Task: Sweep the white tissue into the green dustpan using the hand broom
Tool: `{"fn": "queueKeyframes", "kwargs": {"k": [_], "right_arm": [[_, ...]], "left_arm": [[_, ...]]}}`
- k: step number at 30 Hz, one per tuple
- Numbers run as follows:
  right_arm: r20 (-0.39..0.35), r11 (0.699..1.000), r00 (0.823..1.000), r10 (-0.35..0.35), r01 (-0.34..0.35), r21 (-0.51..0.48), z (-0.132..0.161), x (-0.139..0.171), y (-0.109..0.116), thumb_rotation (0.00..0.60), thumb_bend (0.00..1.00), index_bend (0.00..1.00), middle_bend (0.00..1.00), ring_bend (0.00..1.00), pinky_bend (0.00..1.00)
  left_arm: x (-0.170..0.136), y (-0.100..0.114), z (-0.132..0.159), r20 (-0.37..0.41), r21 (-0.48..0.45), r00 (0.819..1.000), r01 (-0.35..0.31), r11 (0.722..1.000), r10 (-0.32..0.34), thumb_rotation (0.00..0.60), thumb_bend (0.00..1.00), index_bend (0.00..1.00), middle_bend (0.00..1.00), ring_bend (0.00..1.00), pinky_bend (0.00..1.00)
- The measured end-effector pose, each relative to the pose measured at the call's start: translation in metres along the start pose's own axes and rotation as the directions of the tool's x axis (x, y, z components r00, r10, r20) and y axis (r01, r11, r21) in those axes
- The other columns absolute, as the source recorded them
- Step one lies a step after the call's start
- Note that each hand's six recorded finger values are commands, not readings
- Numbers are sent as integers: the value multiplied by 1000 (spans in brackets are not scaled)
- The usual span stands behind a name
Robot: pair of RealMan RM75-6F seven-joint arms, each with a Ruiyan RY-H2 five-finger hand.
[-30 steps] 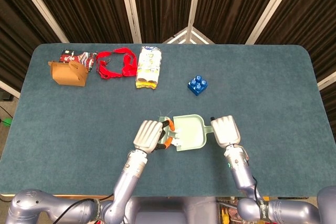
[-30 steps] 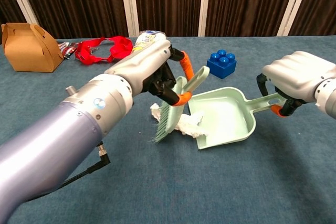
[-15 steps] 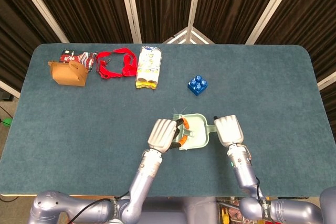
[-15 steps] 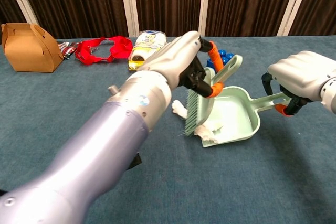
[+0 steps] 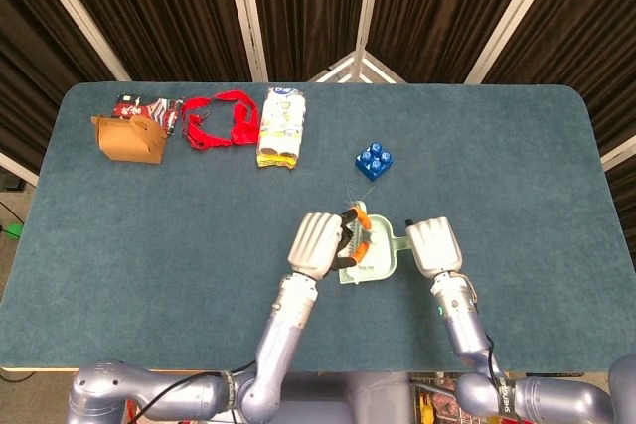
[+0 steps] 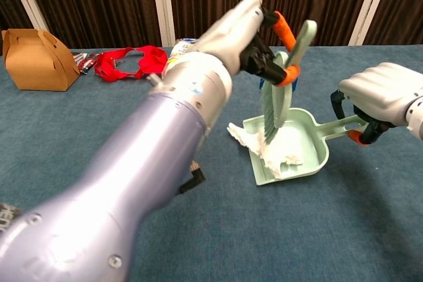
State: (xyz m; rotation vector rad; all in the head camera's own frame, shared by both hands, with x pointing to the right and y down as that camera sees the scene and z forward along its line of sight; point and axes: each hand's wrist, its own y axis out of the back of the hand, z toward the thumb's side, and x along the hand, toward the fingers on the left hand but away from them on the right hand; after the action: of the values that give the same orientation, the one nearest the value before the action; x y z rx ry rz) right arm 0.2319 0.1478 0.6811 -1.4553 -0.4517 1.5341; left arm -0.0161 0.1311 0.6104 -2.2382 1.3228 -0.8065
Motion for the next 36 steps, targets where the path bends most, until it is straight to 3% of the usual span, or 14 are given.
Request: {"fn": "queueKeyframes", "kwargs": {"k": [5,10,14,24,36], "right_arm": [[-2,1000,1000,4,-4,-1,2,2,-1,600,503,687,889,873,900],[-7,1000,1000,9,-9,-5,7,6,-2,600,503,687,889,873,900],[-14,1000,1000,9,-10,-3,10,7,-2,600,503,687,890,873,900],[-12,1000,1000,11,-11,1,12,6,-3,600,503,687,889,873,900],[-2,1000,1000,23,-23,-5,6,2,-7,600,503,687,890,873,900]], "left_arm": [[-2,20,-15,-6,15,1000,-14,1000,14,600,650,799,1000,1000,1000],[-11,41,-37,17,101,1000,9,995,-10,600,649,799,1000,1000,1000],[-18,45,-52,-4,114,1000,29,993,-29,600,648,799,1000,1000,1000],[-17,25,-63,-30,114,998,59,992,-56,600,644,798,1000,1000,1000],[-12,-8,-53,-14,98,997,83,992,-82,600,592,792,1000,1000,1000]]}}
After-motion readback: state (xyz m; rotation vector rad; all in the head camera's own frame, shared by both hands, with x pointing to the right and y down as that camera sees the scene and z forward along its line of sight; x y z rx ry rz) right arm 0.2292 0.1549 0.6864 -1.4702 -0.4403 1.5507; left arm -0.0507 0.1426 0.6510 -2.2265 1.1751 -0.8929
